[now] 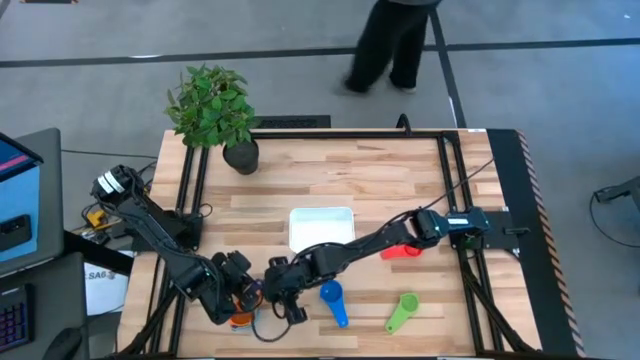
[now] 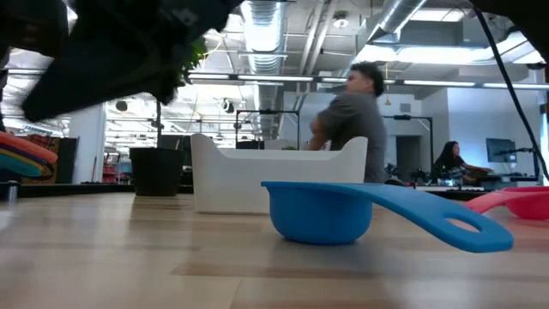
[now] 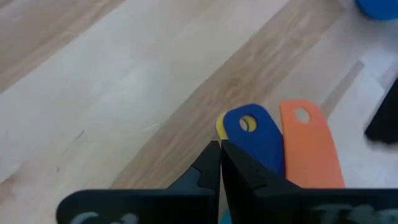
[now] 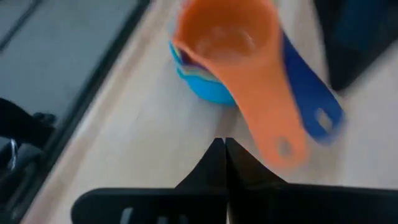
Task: Nest measuring cups in basket
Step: Stack the orange measuring cup into the purple measuring cup, then stack the blue measuring cup into the orange measuring cup
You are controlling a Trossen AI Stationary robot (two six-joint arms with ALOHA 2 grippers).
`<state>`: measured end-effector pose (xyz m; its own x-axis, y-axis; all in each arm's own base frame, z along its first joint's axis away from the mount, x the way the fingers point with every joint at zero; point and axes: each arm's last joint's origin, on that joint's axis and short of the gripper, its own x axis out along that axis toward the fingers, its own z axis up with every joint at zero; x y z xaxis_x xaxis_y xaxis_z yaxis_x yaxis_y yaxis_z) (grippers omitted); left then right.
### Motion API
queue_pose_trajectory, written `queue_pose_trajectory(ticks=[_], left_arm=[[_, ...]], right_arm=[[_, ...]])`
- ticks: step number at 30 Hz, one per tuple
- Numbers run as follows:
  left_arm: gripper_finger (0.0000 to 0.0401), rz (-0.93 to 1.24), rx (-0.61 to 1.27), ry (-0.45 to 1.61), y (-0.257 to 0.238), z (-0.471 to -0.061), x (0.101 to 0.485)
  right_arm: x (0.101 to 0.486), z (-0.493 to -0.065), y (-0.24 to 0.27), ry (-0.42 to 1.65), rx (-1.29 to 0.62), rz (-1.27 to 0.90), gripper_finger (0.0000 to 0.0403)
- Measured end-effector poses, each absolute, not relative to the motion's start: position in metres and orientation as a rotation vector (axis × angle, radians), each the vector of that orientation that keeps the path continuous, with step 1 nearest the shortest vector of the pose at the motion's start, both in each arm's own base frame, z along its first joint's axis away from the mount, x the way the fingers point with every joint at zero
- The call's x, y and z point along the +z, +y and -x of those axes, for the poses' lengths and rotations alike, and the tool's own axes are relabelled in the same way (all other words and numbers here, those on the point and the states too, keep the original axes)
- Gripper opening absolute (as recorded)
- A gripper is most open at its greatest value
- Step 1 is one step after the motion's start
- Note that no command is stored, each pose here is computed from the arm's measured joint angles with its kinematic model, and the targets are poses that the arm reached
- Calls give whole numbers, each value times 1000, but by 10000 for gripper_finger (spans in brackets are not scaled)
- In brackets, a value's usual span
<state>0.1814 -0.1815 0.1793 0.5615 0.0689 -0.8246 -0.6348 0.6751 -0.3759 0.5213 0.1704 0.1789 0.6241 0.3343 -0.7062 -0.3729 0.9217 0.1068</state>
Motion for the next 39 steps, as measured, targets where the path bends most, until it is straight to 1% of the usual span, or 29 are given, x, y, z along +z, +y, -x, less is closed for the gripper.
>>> queue_pose_trajectory(ticks=[3, 5, 9, 14, 18, 22, 28, 30, 34, 37, 39], left_arm=[[0, 720, 458, 898, -181, -181, 179], [0, 713, 453, 901, -181, -181, 179], [0, 693, 448, 910, -180, -181, 179], [0, 688, 421, 921, -179, -185, 179], [0, 689, 381, 894, -180, -191, 182], [0, 669, 345, 895, -178, -196, 183], [0, 691, 353, 922, -175, -196, 184], [0, 707, 367, 922, -174, -194, 186], [0, 735, 399, 895, -169, -189, 194], [0, 735, 432, 845, -165, -185, 199], [0, 727, 440, 839, -162, -183, 202]], right_arm=[[170, -521, 173, 812, 421, 48, 6], [166, -526, 176, 768, 418, 50, 7], [156, -527, 177, 790, 415, 51, 4], [154, -531, 168, 784, 367, 46, 9], [156, -534, 159, 775, 327, 48, 5], [157, -535, 154, 776, 327, 43, 7], [155, -532, 150, 839, 301, 29, 8], [162, -527, 148, 868, 296, 29, 7], [192, -520, 141, 864, 287, 1, 9], [210, -524, 131, 787, 299, -20, 11], [218, -521, 123, 804, 312, -34, 11]])
